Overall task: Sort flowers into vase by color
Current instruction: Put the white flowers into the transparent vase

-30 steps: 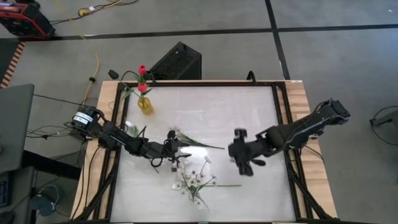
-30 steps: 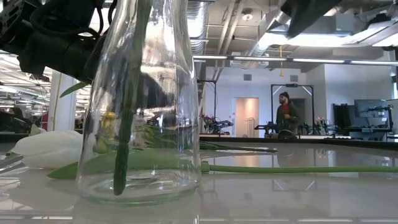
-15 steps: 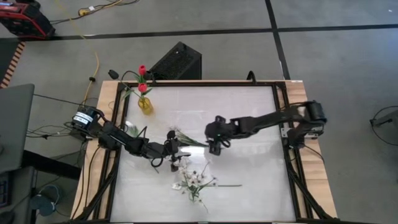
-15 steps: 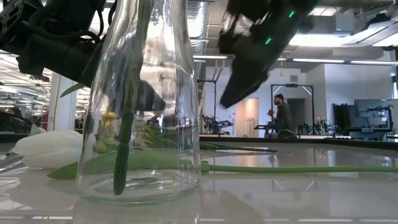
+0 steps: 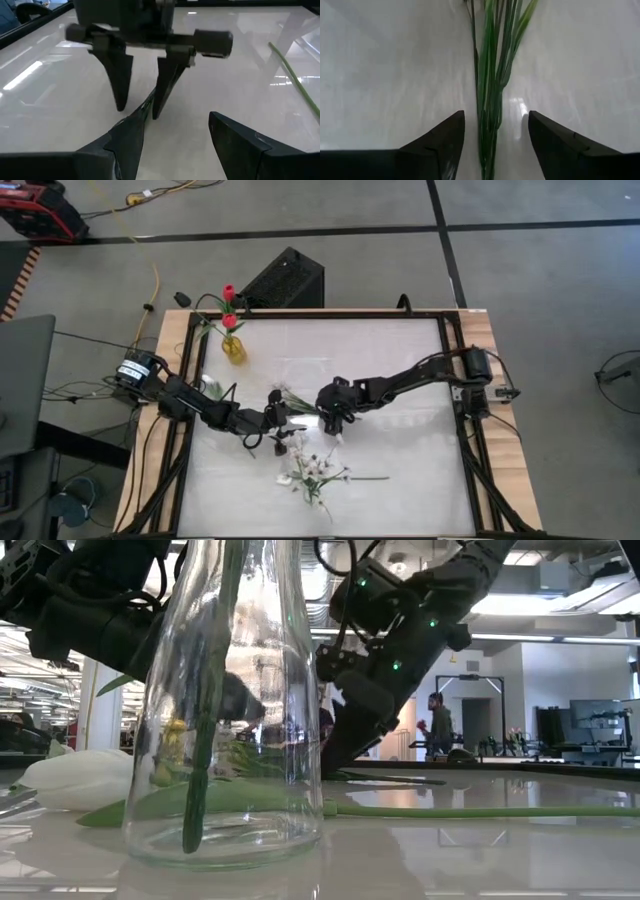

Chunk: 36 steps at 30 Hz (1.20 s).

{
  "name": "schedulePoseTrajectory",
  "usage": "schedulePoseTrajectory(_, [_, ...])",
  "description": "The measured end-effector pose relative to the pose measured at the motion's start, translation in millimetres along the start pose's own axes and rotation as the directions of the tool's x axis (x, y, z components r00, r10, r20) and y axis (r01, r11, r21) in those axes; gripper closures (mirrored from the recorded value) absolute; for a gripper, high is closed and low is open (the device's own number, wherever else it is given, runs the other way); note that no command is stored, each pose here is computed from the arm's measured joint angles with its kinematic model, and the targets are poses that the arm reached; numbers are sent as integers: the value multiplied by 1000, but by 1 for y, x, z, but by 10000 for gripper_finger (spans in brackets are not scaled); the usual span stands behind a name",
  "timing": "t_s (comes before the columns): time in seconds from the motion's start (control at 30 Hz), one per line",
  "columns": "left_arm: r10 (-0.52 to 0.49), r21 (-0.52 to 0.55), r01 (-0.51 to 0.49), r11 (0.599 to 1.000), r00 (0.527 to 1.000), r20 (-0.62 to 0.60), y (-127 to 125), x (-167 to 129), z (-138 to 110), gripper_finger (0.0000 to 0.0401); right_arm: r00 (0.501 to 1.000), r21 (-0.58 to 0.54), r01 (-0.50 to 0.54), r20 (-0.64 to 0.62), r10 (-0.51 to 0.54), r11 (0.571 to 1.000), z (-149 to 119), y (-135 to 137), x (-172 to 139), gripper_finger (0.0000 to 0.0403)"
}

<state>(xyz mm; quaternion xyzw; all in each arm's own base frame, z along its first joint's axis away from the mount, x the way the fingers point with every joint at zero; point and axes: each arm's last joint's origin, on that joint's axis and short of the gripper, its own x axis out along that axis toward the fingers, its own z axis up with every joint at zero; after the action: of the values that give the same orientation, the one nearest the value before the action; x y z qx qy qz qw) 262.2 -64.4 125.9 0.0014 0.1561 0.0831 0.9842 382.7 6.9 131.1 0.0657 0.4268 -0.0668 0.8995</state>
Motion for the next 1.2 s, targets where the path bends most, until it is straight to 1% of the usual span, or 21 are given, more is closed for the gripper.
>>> schedulePoseTrajectory(0.1, [13,-7,-13,1000,1000,6,0,0,1,189,1000,27,9,-9,-9,1000,-2,-4,5,189])
schedulePoseTrajectory(0.2, [23,-8,-23,1000,1000,4,1,0,0,189,1000,30,15,-28,-14,999,-4,-6,8,232])
schedulePoseTrajectory(0.3, [23,-8,-23,1000,1000,3,1,0,0,189,997,26,26,-78,-24,999,-8,-6,7,292])
schedulePoseTrajectory(0.4, [20,-8,-20,1000,1000,1,1,0,0,189,991,58,43,-127,-36,997,-10,-5,-4,366])
schedulePoseTrajectory(0.43, [20,-7,-20,1000,1000,0,1,0,0,189,989,61,48,-144,-39,997,-10,-6,-9,377])
schedulePoseTrajectory(0.5, [20,-6,-20,1000,1000,-4,1,0,0,189,982,70,77,-180,-64,995,-11,-5,-23,378])
schedulePoseTrajectory(0.53, [20,-9,-20,1000,1000,-5,1,0,-1,189,976,63,111,-193,-97,992,-11,-5,-32,377])
schedulePoseTrajectory(0.6, [20,-11,-20,1000,1000,-9,1,0,-1,189,968,51,194,-170,-182,980,-7,-3,-54,375])
schedulePoseTrajectory(0.67, [20,-13,-20,1000,1000,-13,1,0,-1,189,951,49,291,-122,-283,955,-4,1,-81,377])
schedulePoseTrajectory(0.73, [20,-14,-21,1000,1000,-18,1,0,-2,189,938,66,345,-67,-341,936,-6,6,-105,377])
schedulePoseTrajectory(0.8, [20,-14,-20,1000,1000,-18,1,0,-2,189,934,95,356,-7,-357,930,-11,14,-127,377])
schedulePoseTrajectory(0.9, [19,-16,-20,1000,1000,-17,1,0,-2,189,922,151,351,116,-369,924,-22,26,-162,377])
schedulePoseTrajectory(1.0, [20,-18,-20,1000,1000,-17,1,0,-2,189,896,189,327,249,-367,926,-38,41,-189,377])
schedulePoseTrajectory(1.07, [20,-18,-20,1000,1000,-17,1,0,-2,189,873,199,269,362,-326,942,-48,54,-204,377])
schedulePoseTrajectory(1.13, [20,-20,-20,1000,1000,-14,1,0,-2,189,833,186,203,484,-269,961,-54,69,-217,377])
schedulePoseTrajectory(1.2, [20,-25,-20,999,1000,-14,1,0,-1,189,781,150,159,585,-218,976,-62,84,-227,377])
